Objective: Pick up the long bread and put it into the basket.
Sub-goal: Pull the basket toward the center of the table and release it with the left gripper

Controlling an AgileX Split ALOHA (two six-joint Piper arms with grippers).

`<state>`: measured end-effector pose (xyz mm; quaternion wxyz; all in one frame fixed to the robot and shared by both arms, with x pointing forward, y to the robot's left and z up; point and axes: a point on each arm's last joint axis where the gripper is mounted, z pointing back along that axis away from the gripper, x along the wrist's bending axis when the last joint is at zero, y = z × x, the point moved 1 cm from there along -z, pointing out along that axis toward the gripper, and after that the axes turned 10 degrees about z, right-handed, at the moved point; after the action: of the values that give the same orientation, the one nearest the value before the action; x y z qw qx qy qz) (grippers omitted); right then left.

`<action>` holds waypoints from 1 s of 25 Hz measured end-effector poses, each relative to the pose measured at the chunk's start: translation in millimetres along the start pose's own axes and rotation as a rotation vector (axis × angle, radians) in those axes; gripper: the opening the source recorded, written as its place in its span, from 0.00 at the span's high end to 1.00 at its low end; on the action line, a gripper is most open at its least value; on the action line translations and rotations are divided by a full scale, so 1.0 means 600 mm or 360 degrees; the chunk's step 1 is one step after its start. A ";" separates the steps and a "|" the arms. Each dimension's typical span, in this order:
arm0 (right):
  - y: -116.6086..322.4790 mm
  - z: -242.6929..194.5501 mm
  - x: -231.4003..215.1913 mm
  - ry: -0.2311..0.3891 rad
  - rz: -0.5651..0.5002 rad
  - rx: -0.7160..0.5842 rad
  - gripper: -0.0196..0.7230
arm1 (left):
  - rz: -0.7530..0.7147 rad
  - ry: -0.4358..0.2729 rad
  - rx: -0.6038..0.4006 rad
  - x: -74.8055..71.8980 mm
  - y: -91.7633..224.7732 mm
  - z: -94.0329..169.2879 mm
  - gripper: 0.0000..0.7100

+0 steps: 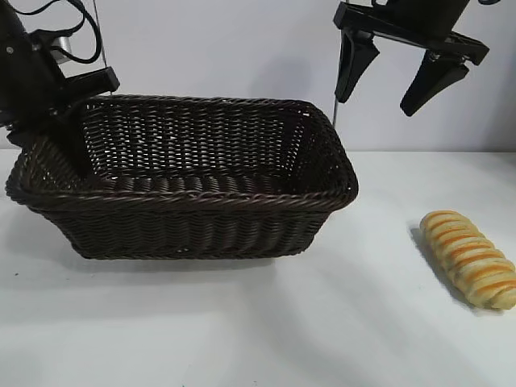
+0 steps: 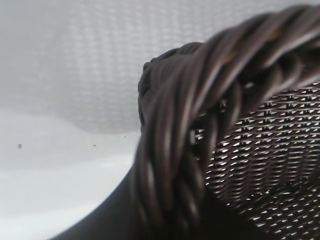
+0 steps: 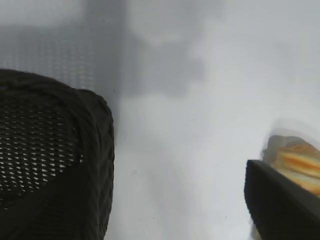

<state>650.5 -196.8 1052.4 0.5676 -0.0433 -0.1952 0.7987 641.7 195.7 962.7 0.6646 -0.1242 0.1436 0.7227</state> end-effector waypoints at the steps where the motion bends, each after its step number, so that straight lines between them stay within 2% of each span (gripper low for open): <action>1: 0.000 0.000 0.000 0.0001 0.0000 0.0000 0.15 | 0.0002 0.0005 0.0001 0.000 -0.003 -0.003 0.86; 14: 0.000 0.000 0.000 0.0000 0.0000 0.0000 0.15 | 0.0019 -0.0033 0.0020 0.025 -0.028 -0.070 0.86; 20: 0.000 0.000 0.000 0.0000 0.0000 0.0000 0.15 | 0.0012 -0.0048 0.0019 0.027 -0.028 -0.072 0.86; 23: 0.000 0.000 0.000 0.0000 0.0000 0.0000 0.15 | 0.0010 -0.0051 0.0020 0.027 -0.028 -0.072 0.78; 25: 0.000 0.000 0.000 0.0000 0.0000 0.0000 0.15 | 0.0011 -0.0050 0.0020 0.027 -0.028 -0.072 0.62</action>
<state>650.5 -196.8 1052.4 0.5676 -0.0431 -0.1952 0.7987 656.7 195.7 916.0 0.6651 -0.1082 0.1381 0.7259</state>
